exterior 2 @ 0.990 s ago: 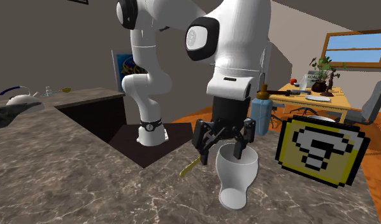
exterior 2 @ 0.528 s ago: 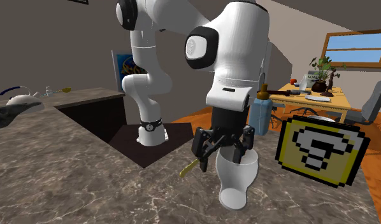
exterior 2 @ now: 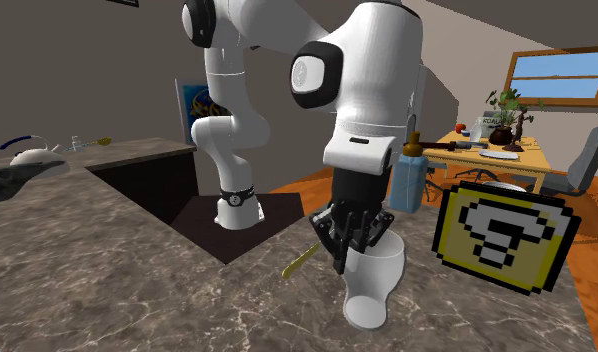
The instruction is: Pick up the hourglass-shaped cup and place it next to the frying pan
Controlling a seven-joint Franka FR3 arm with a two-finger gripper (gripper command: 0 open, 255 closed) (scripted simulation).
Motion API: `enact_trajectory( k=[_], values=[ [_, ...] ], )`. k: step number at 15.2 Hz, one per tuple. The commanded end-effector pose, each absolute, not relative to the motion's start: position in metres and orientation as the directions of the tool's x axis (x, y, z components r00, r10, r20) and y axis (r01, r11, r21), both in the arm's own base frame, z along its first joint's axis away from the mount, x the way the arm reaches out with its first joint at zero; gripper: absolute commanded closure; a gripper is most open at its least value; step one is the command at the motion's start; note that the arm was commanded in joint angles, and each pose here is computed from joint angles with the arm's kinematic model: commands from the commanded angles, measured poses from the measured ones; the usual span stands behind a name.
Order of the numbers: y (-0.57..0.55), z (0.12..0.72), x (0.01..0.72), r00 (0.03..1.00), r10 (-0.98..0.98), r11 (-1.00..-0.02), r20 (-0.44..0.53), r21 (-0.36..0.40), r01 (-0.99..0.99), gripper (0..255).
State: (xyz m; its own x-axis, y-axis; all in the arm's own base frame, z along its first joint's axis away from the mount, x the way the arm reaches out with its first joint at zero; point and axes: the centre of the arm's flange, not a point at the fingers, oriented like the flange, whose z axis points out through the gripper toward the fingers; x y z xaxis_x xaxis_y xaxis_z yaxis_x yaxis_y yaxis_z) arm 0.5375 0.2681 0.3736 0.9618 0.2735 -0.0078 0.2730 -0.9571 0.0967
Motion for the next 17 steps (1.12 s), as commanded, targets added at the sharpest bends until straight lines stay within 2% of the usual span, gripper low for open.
enact_trajectory(
  k=[1, 5, 17],
  values=[
    [0.268, 0.373, 0.537, 0.962, 0.274, -0.957, -0.009, 0.097, 0.274, 255],
    [0.268, 0.373, 0.537, 0.962, 0.274, -0.957, -0.009, 0.097, 0.274, 255],
    [0.268, 0.436, 0.537, 0.962, 0.274, -0.957, -0.009, 0.097, 0.274, 255]
  ],
)
